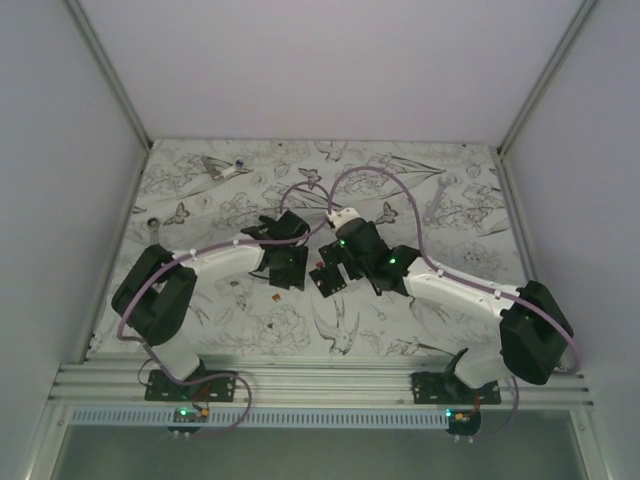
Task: Snap on the fuse box
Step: Pick up the fuse from the center of the board.
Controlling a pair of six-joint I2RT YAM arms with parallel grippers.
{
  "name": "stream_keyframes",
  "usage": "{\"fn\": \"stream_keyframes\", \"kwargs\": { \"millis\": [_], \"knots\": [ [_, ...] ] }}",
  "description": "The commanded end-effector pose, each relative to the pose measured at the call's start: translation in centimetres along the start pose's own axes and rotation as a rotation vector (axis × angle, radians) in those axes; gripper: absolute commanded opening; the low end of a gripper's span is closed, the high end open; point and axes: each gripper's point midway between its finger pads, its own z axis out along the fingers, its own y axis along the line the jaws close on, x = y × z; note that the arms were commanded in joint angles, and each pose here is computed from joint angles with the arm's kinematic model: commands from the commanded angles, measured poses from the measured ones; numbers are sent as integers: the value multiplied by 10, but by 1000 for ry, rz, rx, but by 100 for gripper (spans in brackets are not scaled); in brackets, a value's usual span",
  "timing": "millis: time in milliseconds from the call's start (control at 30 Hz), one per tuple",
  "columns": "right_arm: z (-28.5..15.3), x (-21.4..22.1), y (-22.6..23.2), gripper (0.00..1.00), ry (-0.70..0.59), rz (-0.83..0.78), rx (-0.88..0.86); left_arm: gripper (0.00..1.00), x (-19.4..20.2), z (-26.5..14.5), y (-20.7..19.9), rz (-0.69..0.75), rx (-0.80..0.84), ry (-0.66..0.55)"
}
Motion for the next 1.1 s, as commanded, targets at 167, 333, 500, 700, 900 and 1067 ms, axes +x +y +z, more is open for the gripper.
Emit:
{"fn": "stream_keyframes", "kwargs": {
  "millis": [167,333,500,700,900,1067],
  "knots": [
    [-2,-11,-3,100,-47,6,13,67,16,-39,39,-178,-184,-96],
    [-2,-9,-3,100,-48,3,7,68,25,-43,57,-349,-278,-151],
    [-5,-6,-5,100,-54,1,10,67,24,-37,64,-463,-342,-199],
    [-5,-3,-8,100,-51,2,14,62,19,-23,60,-491,-389,-188],
    [-4,-3,-8,100,-49,-4,14,52,22,-13,57,-483,-414,-171],
    [-2,-2,-8,100,-46,-4,13,45,24,-7,55,-481,-412,-142]
  ]
}}
